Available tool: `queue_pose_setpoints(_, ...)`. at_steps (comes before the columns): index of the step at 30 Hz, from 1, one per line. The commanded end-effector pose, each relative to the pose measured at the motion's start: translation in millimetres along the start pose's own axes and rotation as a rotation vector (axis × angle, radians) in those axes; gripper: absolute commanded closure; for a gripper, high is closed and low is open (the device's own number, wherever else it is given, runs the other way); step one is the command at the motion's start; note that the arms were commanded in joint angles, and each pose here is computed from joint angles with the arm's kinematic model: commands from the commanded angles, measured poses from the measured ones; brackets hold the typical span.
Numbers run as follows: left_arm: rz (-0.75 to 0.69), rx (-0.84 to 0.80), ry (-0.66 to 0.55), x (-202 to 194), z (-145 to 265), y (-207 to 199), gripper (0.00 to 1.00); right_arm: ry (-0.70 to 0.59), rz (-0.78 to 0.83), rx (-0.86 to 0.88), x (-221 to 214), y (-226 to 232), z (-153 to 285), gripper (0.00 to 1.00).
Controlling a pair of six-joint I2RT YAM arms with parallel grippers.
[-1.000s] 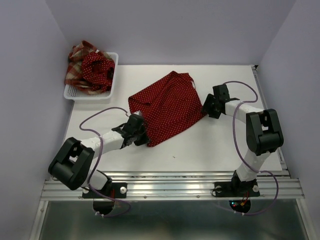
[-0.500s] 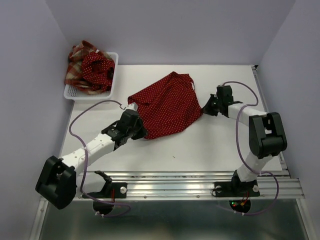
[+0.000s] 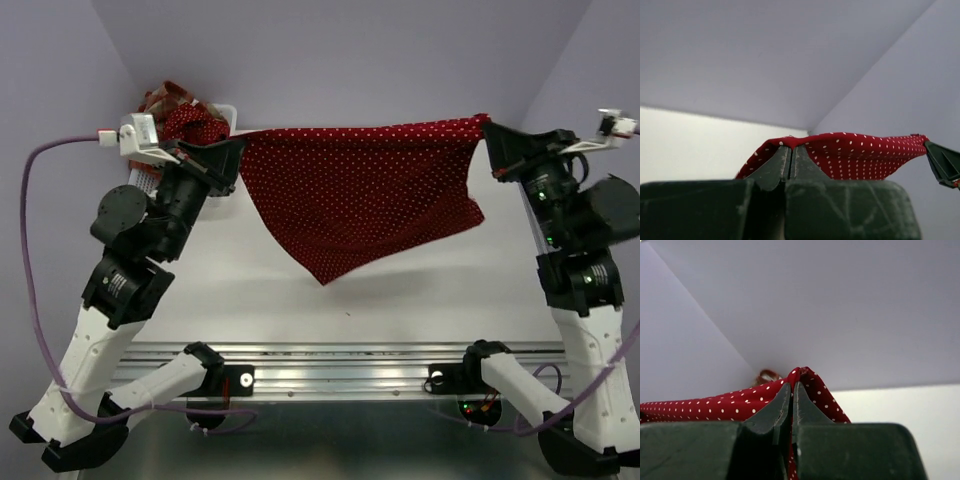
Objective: Fold and stack the skirts
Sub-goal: Flatten the skirt out
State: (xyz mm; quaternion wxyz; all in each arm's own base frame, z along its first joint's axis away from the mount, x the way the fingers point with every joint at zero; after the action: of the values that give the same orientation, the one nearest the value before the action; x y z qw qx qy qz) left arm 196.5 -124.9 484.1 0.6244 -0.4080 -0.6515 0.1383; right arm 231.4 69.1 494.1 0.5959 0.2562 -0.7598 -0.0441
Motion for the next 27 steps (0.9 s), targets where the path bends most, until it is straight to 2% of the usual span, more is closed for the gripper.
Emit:
queue_pose_setpoints(1,-0.056,-0.126,-0.112,49.0,16.3,-38.7,1.00,-0.067,0.062,-0.069,37.4,5.4,17.5,0.99)
queue_pose_setpoints(2,-0.055,-0.150,-0.133,59.2,22.9,-46.4,1.00,-0.102,0.071,-0.054,55.1,13.6,22.3,0.99)
queue_pose_setpoints(4,-0.060,-0.170,-0.152,65.8,27.5,-50.9,1.00,-0.108,0.072,-0.052,63.5,17.8,25.7,0.99)
queue_pose_setpoints(10,-0.056,-0.086,-0.177,64.8,12.8,-42.1,1.00,-0.071,0.067,-0.110,53.0,6.7,13.2,0.99)
queue_pose_setpoints(15,-0.120,0.112,-0.149,38.0,-42.2,-12.1,1.00,0.073,0.073,-0.164,5.4,-19.0,-27.1,0.99)
queue_pose_setpoints(16,-0.152,0.163,-0.128,29.9,-64.6,1.4,1.00,0.131,0.081,-0.182,-14.0,-29.5,-44.7,0.99)
queue_pose_setpoints(19,-0.187,0.150,-0.043,18.9,-113.4,21.5,1.00,0.155,0.114,-0.178,-22.6,-36.5,-71.8,0.99)
queue_pose_setpoints(21,-0.181,0.162,-0.065,40.0,-137.7,42.8,1.00,0.186,0.129,-0.194,-33.4,-46.0,-102.3,0.99)
queue_pose_setpoints(22,-0.188,0.120,-0.056,48.2,-158.0,39.5,1.00,0.184,0.154,-0.182,-30.9,-46.0,-113.0,0.99)
queue_pose_setpoints(23,-0.200,0.122,-0.057,55.7,-167.0,40.7,1.00,0.116,0.161,-0.159,-4.1,-35.1,-122.6,0.99)
queue_pose_setpoints(24,-0.223,0.118,-0.078,68.5,-173.1,40.8,1.00,0.133,0.168,-0.175,-11.6,-44.8,-140.8,0.99)
queue_pose_setpoints(25,-0.253,0.032,-0.118,91.9,-172.4,14.9,1.00,0.114,0.178,-0.167,-5.0,-42.8,-148.2,0.99)
queue_pose_setpoints(26,-0.282,0.025,-0.087,87.6,-187.7,21.4,1.00,0.094,0.186,-0.175,2.7,-45.9,-154.3,0.99)
queue_pose_setpoints(27,-0.293,-0.012,-0.127,105.1,-182.3,4.1,1.00,0.052,0.188,-0.151,19.0,-37.7,-158.0,0.99)
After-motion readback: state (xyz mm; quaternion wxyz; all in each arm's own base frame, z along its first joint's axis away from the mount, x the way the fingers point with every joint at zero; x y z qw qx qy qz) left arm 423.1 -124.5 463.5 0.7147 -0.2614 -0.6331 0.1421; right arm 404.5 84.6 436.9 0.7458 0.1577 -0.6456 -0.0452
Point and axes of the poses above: each gripper's point midway between its finger pads, its own z axis back along the fingers, its own y axis along the line the jaws close on, x = y × z, the point moved 6 cm from there along z, back along the fingers, and after that the axes turned 8 degrees about z, right-handed, at the moved point
